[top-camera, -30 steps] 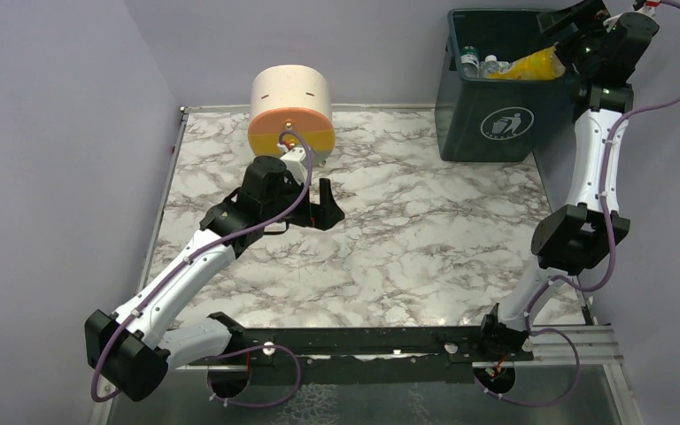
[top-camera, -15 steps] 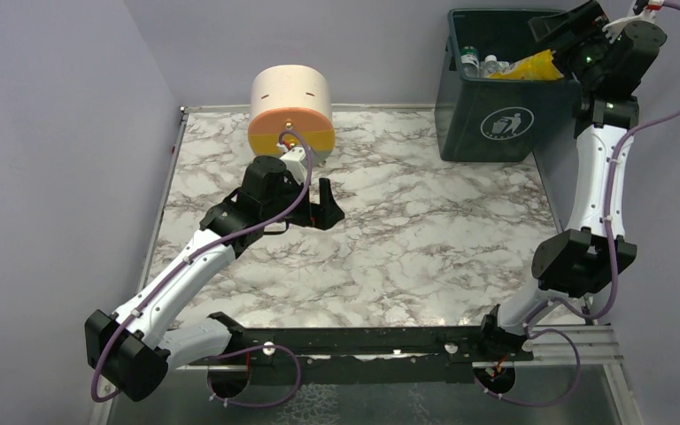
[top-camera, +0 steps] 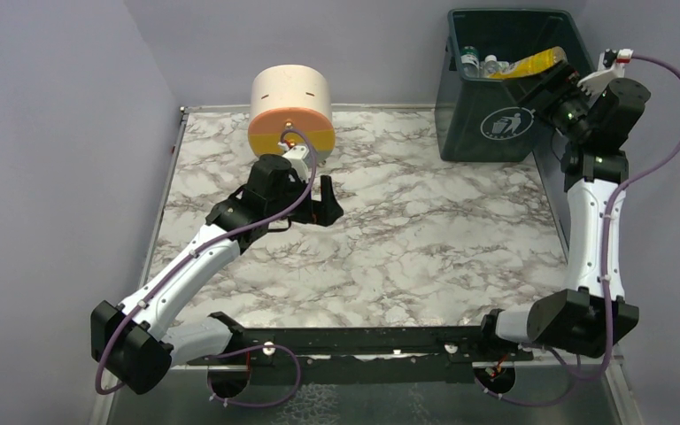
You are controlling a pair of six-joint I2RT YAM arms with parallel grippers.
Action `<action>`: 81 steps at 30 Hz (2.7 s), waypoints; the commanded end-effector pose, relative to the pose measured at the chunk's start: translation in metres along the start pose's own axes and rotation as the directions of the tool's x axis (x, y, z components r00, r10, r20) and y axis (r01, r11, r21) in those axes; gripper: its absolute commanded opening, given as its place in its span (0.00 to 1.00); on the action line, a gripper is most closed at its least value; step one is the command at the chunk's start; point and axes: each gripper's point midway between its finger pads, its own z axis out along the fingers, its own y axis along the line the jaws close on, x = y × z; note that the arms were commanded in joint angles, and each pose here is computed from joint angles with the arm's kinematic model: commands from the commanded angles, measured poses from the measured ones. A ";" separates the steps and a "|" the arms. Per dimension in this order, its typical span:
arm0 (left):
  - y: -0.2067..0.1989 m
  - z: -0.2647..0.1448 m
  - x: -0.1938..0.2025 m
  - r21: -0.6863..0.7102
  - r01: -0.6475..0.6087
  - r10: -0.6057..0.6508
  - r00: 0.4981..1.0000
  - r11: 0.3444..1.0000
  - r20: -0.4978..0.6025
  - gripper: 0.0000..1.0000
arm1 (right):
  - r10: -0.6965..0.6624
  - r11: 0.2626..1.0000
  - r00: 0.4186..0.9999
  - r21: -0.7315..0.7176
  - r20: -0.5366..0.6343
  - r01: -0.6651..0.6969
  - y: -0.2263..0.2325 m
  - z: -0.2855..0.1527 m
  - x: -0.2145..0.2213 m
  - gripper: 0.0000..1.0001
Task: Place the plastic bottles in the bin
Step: Place the plastic bottle in the trash bin, then reset both arms
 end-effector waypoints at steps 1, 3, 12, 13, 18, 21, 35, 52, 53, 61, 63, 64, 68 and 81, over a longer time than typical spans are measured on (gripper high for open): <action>0.019 -0.007 -0.030 -0.124 -0.015 0.030 0.993 0.992 0.118 0.99 | -0.072 0.996 0.997 -0.049 -0.031 0.071 0.009 -0.028 0.027 1.00; 0.029 -0.006 -0.033 -0.177 -0.020 0.044 0.990 0.984 0.133 0.99 | -0.083 0.996 0.995 -0.043 -0.047 0.081 0.004 -0.036 0.043 1.00; 0.065 0.007 -0.018 -0.274 0.041 0.023 0.974 0.961 0.228 0.99 | -0.164 0.977 0.985 0.132 -0.048 0.169 -0.044 -0.071 0.091 1.00; 0.067 0.009 -0.017 -0.265 0.049 0.018 0.969 0.963 0.245 0.99 | -0.176 0.975 0.983 0.133 -0.047 0.181 -0.047 -0.072 0.098 1.00; 0.073 0.032 -0.017 -0.208 0.071 -0.004 0.951 0.976 0.309 0.99 | -0.205 0.969 0.977 0.128 -0.057 0.211 -0.070 -0.072 0.139 1.00; 0.080 0.044 -0.017 -0.206 0.053 0.017 0.946 0.977 0.324 0.99 | -0.246 0.959 0.969 0.140 -0.030 0.247 -0.082 -0.075 0.154 1.00; 0.173 0.045 -0.018 -0.402 0.016 0.137 0.927 0.916 0.349 0.99 | -0.379 0.893 0.925 0.254 -0.021 0.371 -0.138 -0.070 0.221 1.00; 0.274 0.013 0.006 -0.587 -0.039 0.256 0.922 0.809 0.291 0.99 | -0.494 0.821 0.869 0.320 -0.015 0.472 -0.162 -0.046 0.255 1.00; 0.275 0.016 0.007 -0.578 -0.060 0.270 0.919 0.814 0.285 0.99 | -0.496 0.819 0.868 0.322 -0.015 0.474 -0.164 -0.044 0.256 1.00; 0.287 0.025 0.016 -0.525 -0.047 0.245 0.917 0.850 0.315 0.99 | -0.517 0.803 0.856 0.338 -0.018 0.492 -0.171 -0.035 0.269 1.00; 0.288 0.024 0.014 -0.530 -0.047 0.253 0.912 0.847 0.324 0.99 | -0.530 0.792 0.848 0.344 -0.022 0.504 -0.171 -0.032 0.273 1.00; 0.290 0.023 0.013 -0.540 -0.041 0.258 0.907 0.841 0.332 0.99 | -0.537 0.788 0.843 0.339 -0.027 0.513 -0.171 -0.030 0.277 1.00; 0.294 0.015 0.007 -0.576 -0.036 0.293 0.886 0.816 0.359 0.99 | -0.541 0.783 0.840 0.346 -0.029 0.516 -0.171 -0.028 0.279 1.00; 0.287 0.003 -0.002 -0.596 -0.055 0.368 0.831 0.801 0.417 0.99 | -0.539 0.784 0.841 0.338 -0.046 0.521 -0.174 -0.024 0.285 1.00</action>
